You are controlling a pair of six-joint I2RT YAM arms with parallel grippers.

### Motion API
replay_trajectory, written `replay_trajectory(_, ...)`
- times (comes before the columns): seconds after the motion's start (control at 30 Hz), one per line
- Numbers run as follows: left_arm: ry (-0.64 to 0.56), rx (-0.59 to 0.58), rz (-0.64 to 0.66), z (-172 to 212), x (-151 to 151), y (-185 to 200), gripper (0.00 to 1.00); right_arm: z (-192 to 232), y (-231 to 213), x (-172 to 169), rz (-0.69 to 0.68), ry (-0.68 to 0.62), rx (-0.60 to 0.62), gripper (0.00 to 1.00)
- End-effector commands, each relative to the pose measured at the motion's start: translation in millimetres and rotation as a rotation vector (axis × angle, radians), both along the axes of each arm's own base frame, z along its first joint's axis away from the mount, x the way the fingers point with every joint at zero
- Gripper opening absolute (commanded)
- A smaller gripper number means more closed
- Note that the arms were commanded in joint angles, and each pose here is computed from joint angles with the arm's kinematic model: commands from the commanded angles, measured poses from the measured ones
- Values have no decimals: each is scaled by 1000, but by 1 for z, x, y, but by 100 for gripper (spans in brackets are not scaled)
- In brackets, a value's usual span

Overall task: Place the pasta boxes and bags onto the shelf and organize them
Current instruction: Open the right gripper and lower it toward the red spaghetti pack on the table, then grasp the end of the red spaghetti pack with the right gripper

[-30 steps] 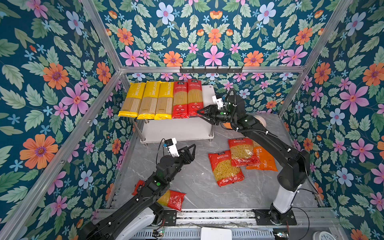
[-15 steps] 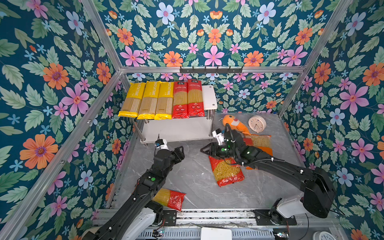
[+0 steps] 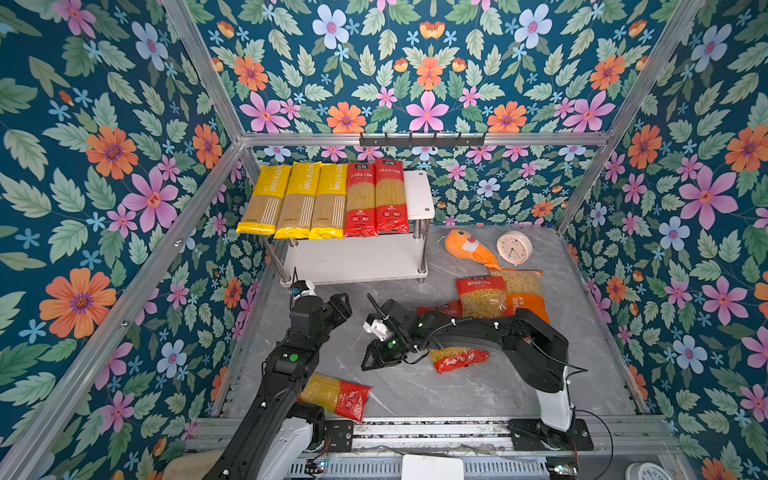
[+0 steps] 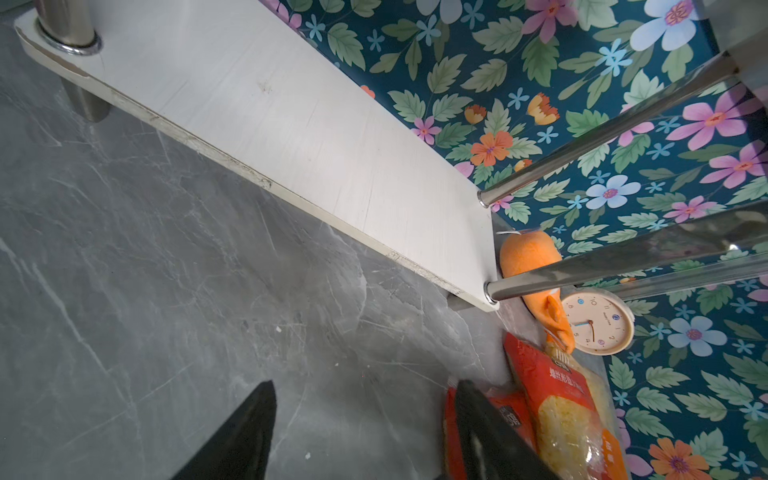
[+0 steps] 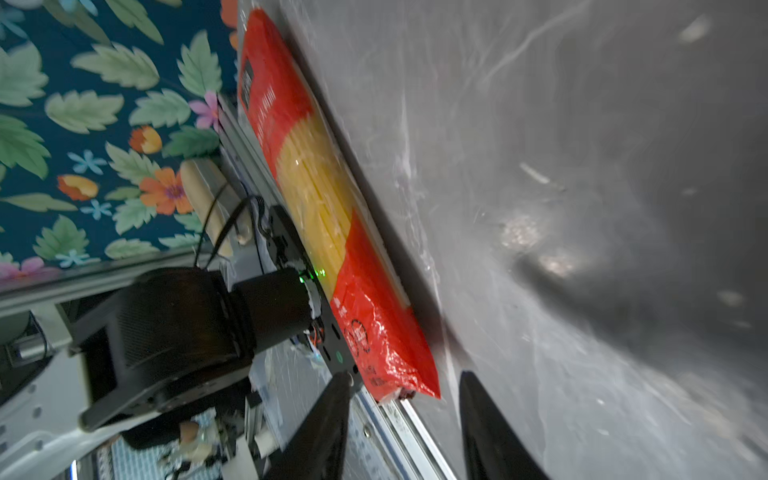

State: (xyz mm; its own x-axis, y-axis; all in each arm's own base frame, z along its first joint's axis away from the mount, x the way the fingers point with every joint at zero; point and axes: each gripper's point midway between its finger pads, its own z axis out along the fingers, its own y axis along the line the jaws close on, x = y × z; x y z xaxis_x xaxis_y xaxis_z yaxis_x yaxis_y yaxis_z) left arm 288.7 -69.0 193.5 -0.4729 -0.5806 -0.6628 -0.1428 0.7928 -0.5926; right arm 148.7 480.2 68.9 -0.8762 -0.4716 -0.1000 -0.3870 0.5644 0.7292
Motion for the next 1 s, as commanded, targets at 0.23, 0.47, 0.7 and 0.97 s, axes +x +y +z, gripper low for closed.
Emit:
replay_trajectory(0.23,10,-44,-24,-6,3,-8,69,-28,13,-36,153,117,-12,44)
replay_trajectory(0.47,-2,-67,-32,-2,3,-11,69,-25,21,-37,166,126,21,24)
replay_trajectory(0.7,-6,-79,-45,-1,4,-14,69,-13,17,-16,93,92,59,4)
replay_trajectory(0.97,-16,-118,-89,-1,4,-25,69,6,-46,50,-185,74,66,2)
